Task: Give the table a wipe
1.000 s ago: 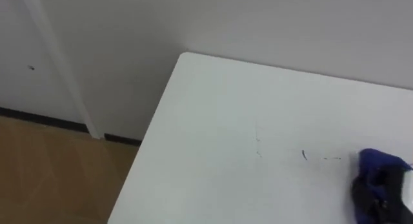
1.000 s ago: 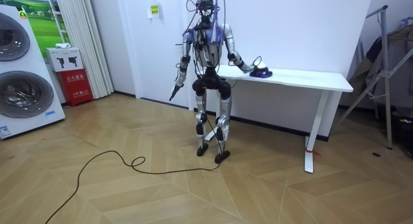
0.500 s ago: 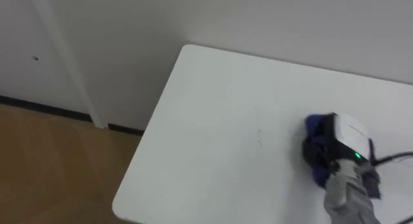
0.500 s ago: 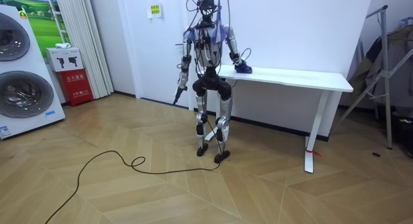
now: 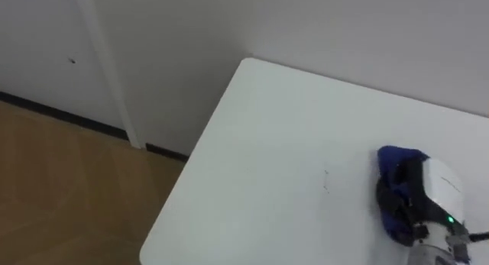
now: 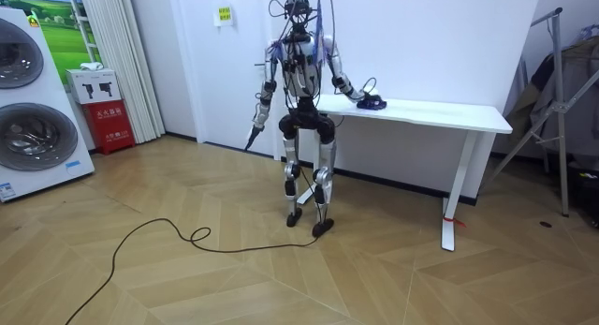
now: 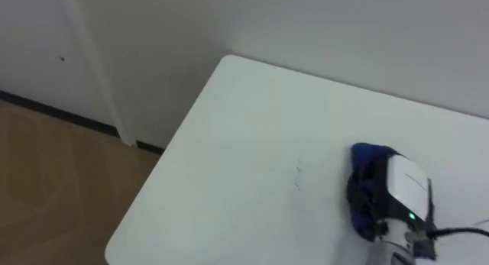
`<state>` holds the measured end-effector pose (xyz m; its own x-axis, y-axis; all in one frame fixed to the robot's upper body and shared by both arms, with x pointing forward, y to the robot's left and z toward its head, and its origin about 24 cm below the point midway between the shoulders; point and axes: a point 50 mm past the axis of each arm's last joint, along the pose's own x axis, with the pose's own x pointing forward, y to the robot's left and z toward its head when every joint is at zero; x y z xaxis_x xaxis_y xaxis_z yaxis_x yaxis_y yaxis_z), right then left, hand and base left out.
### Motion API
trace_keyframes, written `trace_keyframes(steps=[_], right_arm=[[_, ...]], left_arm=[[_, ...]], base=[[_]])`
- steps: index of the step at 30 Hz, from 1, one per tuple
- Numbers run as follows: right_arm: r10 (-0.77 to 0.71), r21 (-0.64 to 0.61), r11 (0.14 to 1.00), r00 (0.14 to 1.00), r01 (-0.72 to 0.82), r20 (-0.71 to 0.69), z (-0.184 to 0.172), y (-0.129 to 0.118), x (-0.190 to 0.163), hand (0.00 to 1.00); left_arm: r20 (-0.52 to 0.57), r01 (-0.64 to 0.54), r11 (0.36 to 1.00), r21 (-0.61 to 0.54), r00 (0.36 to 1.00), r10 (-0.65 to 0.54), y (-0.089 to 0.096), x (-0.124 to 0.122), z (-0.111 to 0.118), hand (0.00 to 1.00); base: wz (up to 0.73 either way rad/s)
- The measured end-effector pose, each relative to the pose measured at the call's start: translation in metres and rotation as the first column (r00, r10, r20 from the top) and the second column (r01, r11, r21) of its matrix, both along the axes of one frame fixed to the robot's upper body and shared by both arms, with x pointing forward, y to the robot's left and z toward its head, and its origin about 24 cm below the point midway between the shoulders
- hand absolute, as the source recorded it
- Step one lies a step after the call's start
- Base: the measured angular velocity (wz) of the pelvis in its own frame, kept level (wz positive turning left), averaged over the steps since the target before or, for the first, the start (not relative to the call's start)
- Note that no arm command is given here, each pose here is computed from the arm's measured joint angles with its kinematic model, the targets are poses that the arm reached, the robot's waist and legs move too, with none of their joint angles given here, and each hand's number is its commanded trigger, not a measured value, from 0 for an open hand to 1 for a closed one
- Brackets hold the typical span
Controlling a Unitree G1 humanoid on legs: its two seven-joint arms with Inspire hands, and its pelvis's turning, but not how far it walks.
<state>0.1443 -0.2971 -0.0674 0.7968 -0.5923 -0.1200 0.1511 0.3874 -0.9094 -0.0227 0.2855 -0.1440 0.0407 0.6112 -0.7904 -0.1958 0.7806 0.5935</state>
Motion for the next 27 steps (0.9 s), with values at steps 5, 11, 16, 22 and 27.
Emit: trace_keyframes(steps=[5, 11, 16, 22, 27], right_arm=[[-0.042, -0.011, 0.999, 0.998, 0.041, -0.037, 0.000, -0.007, 0.002, 1.00], [0.253, 0.012, 0.967, 0.963, -0.253, -0.091, 0.016, 0.074, 0.075, 1.00], [0.666, 0.009, 0.746, 0.746, -0.666, -0.004, 0.067, 0.190, 0.154, 1.00], [0.640, -0.003, 0.769, 0.769, -0.640, 0.009, 0.056, 0.180, 0.152, 1.00], [0.559, 0.041, 0.826, 0.826, -0.563, 0.074, 0.038, 0.152, 0.132, 1.00]], left_arm=[[0.038, 0.079, 0.997, -0.012, 0.996, -0.078, -0.006, 0.022, -0.002, 0.00], [0.022, 0.199, 0.977, -0.080, 0.980, -0.198, -0.030, 0.048, -0.014, 0.00], [0.063, 0.281, 0.955, -0.094, 0.959, -0.276, -0.037, 0.079, -0.014, 0.00], [-0.001, 0.240, 0.970, -0.039, 0.971, -0.240, -0.002, 0.055, -0.006, 0.00], [0.023, 0.251, 0.968, 0.029, 0.967, -0.252, 0.022, 0.068, 0.006, 0.00]], base=[[-0.15], [-0.58], [0.06], [0.45], [0.42]])
